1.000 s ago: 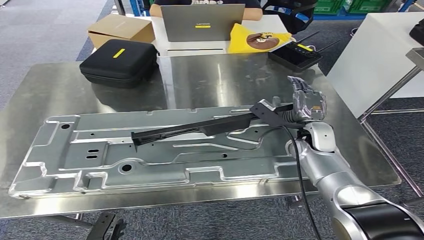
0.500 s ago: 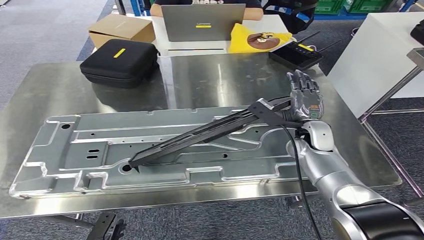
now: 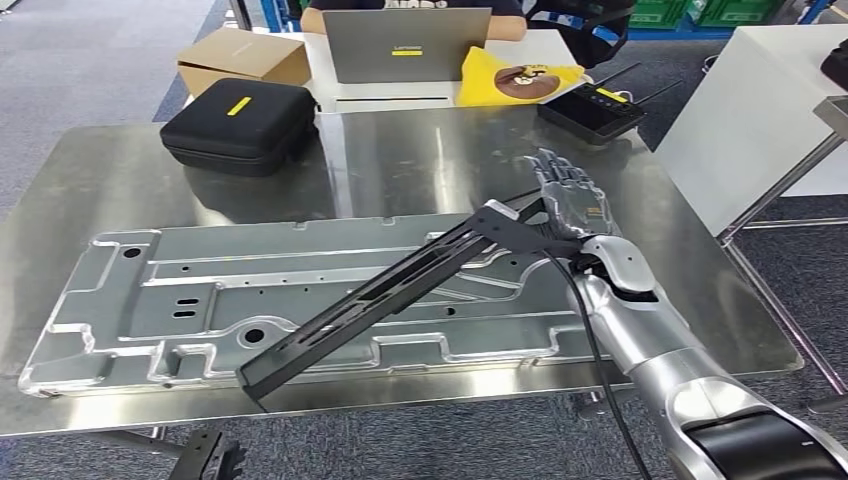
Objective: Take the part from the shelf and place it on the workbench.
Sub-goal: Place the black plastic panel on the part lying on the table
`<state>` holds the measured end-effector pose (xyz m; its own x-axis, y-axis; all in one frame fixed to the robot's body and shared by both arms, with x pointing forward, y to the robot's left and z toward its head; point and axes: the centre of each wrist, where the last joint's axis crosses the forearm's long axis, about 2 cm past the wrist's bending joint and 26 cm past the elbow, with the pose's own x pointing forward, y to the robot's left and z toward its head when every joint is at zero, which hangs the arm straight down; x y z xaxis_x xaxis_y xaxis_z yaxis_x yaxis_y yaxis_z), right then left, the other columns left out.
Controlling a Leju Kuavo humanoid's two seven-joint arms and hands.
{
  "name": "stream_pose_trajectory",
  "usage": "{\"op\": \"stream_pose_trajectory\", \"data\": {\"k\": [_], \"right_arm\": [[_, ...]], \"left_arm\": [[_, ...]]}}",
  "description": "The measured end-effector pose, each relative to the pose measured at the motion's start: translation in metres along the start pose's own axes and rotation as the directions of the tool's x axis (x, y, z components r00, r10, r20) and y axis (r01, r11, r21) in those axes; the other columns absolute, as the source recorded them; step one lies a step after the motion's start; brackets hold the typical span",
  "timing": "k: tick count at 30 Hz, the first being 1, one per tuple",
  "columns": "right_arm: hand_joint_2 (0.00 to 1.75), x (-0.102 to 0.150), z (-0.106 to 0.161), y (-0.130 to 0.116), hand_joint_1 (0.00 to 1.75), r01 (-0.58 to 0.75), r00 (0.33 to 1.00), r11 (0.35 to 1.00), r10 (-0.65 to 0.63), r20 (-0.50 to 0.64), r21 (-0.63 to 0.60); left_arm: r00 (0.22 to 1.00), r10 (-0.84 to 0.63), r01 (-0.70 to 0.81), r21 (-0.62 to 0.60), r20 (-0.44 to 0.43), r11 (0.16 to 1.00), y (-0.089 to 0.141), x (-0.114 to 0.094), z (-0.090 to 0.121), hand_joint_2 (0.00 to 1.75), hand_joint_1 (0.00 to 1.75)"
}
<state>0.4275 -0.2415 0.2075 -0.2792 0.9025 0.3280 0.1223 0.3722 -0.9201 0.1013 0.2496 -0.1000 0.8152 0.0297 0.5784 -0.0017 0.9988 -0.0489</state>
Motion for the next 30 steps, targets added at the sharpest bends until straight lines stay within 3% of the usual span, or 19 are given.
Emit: {"op": "stream_pose_trajectory", "data": {"k": [6, 11, 16, 21, 25, 30], "right_arm": [[0.0, -0.005, 0.008, 0.009, 0.0, -0.06, 0.998, 0.993, 0.057, 0.032, 0.105], [0.0, -0.018, 0.016, 0.013, 0.0, -0.202, 0.979, 0.966, 0.199, 0.037, 0.161], [0.0, -0.034, 0.018, 0.006, 0.0, -0.435, 0.897, 0.894, 0.441, -0.03, 0.107], [0.0, -0.059, 0.022, -0.006, 0.0, -0.601, 0.787, 0.799, 0.599, -0.146, 0.033], [0.0, -0.081, 0.027, -0.019, 0.0, -0.673, 0.726, 0.74, 0.663, -0.186, 0.009], [0.0, -0.094, 0.031, -0.028, 0.0, -0.694, 0.701, 0.719, 0.68, -0.213, 0.01]], "left_arm": [[1.0, 0.011, -0.011, 0.004, -0.001, 1.0, 0.0, -0.004, 0.002, 0.0, 0.0], [1.0, 0.019, -0.019, 0.007, -0.002, 1.0, 0.0, -0.007, 0.003, 0.0, 0.0], [1.0, 0.024, -0.024, 0.012, -0.004, 1.0, 0.0, -0.009, 0.004, 0.0, 0.0], [1.0, 0.024, -0.024, 0.02, -0.011, 1.0, 0.001, -0.011, 0.005, 0.0, 0.0], [1.0, 0.024, -0.023, 0.023, -0.015, 0.999, 0.001, -0.011, 0.005, 0.0, 0.0], [1.0, 0.024, -0.023, 0.025, -0.014, 0.999, 0.001, -0.011, 0.005, 0.0, 0.0]]}}
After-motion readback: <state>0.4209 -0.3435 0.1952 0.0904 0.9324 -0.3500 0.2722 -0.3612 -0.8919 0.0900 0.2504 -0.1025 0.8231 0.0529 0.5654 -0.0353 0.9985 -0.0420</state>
